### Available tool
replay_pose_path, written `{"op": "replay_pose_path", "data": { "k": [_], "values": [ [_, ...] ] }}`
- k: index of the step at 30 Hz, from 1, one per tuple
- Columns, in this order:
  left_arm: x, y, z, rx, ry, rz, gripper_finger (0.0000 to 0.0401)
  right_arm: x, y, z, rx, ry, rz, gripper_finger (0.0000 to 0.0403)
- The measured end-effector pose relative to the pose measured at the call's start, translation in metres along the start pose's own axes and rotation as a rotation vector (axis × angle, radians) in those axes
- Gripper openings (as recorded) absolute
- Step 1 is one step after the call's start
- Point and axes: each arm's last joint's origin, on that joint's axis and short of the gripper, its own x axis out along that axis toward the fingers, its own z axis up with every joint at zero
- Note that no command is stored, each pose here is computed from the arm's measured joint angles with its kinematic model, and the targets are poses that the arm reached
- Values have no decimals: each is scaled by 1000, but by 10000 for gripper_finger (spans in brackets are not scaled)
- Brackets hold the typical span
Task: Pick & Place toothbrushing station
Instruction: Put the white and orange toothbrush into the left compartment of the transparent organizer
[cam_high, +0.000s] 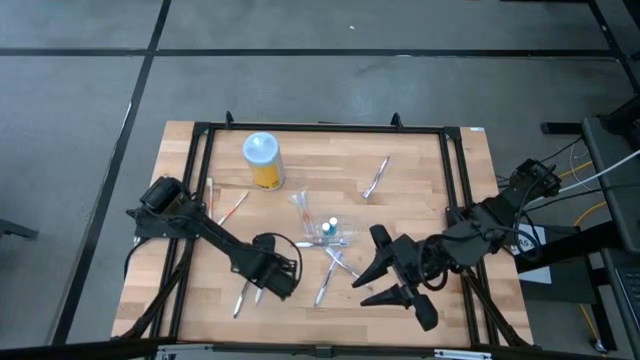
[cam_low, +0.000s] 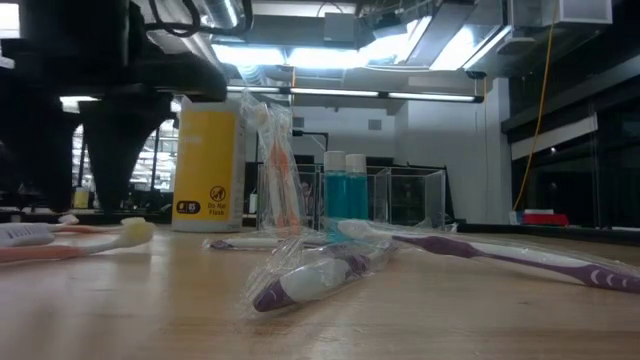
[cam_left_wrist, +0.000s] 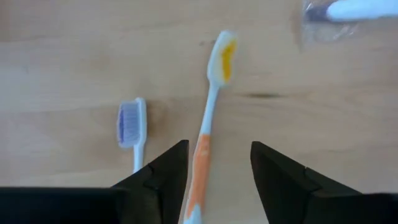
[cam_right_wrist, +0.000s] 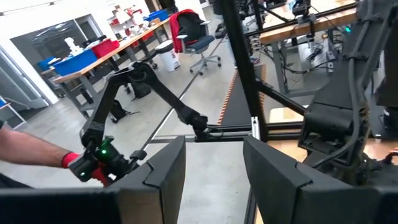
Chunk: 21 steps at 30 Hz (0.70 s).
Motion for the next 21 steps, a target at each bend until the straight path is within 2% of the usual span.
{"op": "replay_pose_path", "data": {
  "k": [4, 9, 21],
  "values": [
    [8, 1, -7, 22, 28, 38, 161, 0, 2, -1, -1, 1, 4, 164],
    [23, -5, -15, 40, 49, 32, 146, 0, 2, -1, -1, 0, 2, 164],
    [37, -9, -16, 30, 56, 71, 102, -1, 6, -3, -3, -4, -6, 164]
  ]
}}
